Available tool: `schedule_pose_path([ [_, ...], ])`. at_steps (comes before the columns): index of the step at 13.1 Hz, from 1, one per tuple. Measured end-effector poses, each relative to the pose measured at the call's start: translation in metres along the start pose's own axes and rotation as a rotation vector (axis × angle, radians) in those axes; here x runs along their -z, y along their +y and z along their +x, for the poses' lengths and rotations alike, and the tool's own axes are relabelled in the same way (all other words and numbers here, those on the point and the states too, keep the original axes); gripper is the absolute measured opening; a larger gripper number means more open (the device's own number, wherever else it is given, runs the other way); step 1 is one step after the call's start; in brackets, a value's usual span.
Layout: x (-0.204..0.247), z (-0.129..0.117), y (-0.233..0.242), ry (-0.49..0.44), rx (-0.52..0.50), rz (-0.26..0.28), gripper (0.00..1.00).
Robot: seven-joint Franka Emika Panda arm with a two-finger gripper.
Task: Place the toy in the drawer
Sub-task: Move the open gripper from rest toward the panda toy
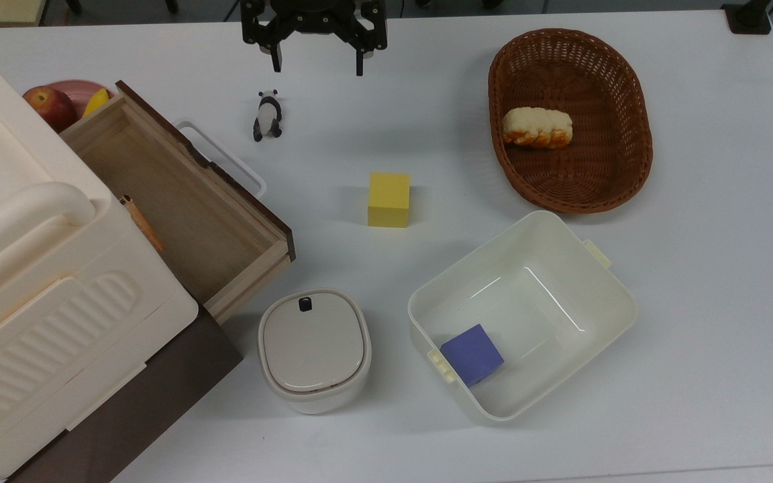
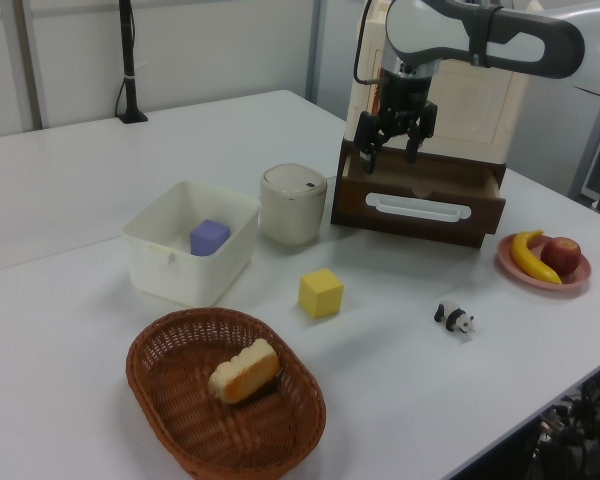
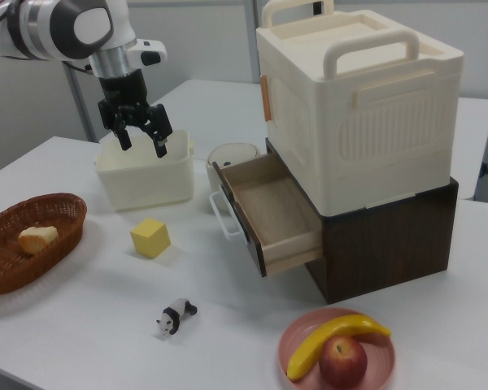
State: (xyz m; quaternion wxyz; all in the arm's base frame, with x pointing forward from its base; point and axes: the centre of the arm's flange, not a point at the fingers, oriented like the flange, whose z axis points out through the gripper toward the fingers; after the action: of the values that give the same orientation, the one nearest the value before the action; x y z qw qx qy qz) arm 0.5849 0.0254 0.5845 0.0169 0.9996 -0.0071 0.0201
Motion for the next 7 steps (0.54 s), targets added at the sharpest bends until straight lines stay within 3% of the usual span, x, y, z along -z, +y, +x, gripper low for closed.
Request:
schedule_pose_path([
  [7,0.0004,0.0001,0.007,0.001,0.0,-0.003,1.0],
])
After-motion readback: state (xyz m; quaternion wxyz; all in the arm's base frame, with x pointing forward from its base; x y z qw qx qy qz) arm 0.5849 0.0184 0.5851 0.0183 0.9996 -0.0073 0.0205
